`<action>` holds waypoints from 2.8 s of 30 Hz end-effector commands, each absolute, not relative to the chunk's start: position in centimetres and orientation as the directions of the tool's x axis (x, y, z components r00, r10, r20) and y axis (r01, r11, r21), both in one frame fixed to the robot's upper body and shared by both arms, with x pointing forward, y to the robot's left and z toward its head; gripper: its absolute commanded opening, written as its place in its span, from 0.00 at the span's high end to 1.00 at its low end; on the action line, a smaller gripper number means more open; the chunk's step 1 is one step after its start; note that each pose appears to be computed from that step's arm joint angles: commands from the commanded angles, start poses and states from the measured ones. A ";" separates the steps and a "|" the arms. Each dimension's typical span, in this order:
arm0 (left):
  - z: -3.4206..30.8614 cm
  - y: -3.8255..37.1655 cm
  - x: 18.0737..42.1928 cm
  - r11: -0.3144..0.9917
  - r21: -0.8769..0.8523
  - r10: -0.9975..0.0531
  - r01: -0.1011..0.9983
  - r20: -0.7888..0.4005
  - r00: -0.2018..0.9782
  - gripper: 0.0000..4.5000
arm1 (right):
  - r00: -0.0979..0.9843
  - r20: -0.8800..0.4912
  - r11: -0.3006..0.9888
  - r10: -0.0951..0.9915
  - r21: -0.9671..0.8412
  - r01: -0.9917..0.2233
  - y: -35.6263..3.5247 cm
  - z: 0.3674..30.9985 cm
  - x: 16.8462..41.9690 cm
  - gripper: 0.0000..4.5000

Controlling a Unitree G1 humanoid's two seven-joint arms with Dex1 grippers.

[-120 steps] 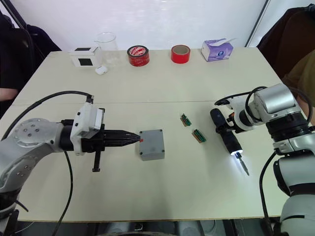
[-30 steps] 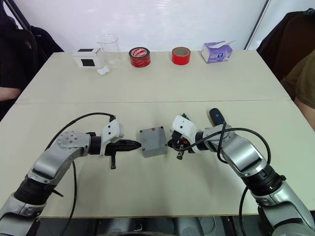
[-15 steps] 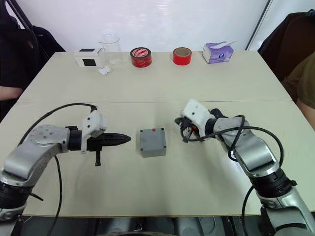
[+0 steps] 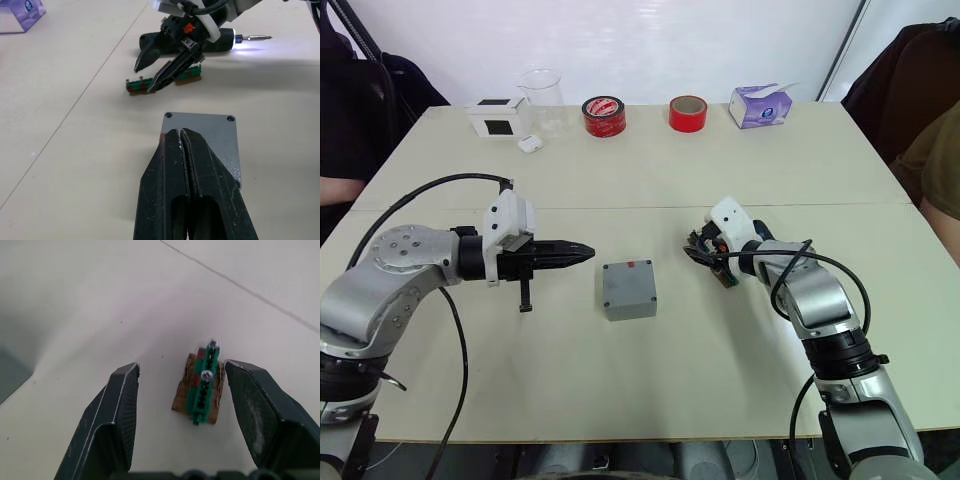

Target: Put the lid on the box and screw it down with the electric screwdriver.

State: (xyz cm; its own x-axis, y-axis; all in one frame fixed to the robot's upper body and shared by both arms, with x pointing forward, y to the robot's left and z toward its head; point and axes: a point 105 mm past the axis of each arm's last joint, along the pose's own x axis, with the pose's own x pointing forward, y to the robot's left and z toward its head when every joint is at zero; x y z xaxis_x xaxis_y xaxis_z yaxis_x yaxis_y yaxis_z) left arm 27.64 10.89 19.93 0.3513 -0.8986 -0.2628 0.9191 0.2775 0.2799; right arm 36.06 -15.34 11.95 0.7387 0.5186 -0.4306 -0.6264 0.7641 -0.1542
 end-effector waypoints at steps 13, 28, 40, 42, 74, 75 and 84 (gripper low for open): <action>20.8 10.4 27.3 0.265 0.314 -0.908 0.912 -0.238 0.346 1.00 | 0.781 -0.371 0.817 0.502 -0.091 -0.569 -15.9 13.6 37.6 0.38; 20.7 10.3 27.3 0.270 0.311 -0.906 0.911 -0.237 0.349 1.00 | 0.763 -0.397 0.809 0.511 -0.077 -0.582 -15.7 13.0 37.2 0.98; 20.5 10.6 27.2 0.277 0.302 -0.901 0.912 -0.248 0.356 1.00 | 0.771 -0.319 0.792 0.551 -0.092 -0.604 -15.5 17.5 36.5 0.98; 20.4 10.8 27.2 0.278 0.302 -0.900 0.912 -0.250 0.357 1.00 | 0.758 -0.297 0.776 0.581 -0.079 -0.626 -15.0 18.6 36.1 0.98; 19.1 11.6 27.4 0.311 0.287 -0.884 0.906 -0.264 0.386 1.00 | 0.491 -0.411 0.499 0.768 -0.096 -0.861 -7.8 17.3 30.5 0.98; 19.1 11.6 27.4 0.311 0.287 -0.884 0.906 -0.264 0.386 1.00 | 0.492 -0.406 0.498 0.770 -0.100 -0.861 -7.6 17.5 30.5 0.98; 19.1 11.5 27.4 0.312 0.287 -0.885 0.906 -0.260 0.387 1.00 | 0.487 -0.394 0.487 0.779 -0.109 -0.867 -7.2 18.2 30.6 0.98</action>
State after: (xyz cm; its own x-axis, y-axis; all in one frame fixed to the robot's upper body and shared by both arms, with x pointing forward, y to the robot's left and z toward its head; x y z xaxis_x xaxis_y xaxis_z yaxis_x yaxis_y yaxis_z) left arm 27.71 11.82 18.34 0.3951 -0.8744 -0.2816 0.9098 0.3300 0.2517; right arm 30.70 -7.51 17.11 0.4828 0.7660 -0.4245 -0.8625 0.5000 -0.0788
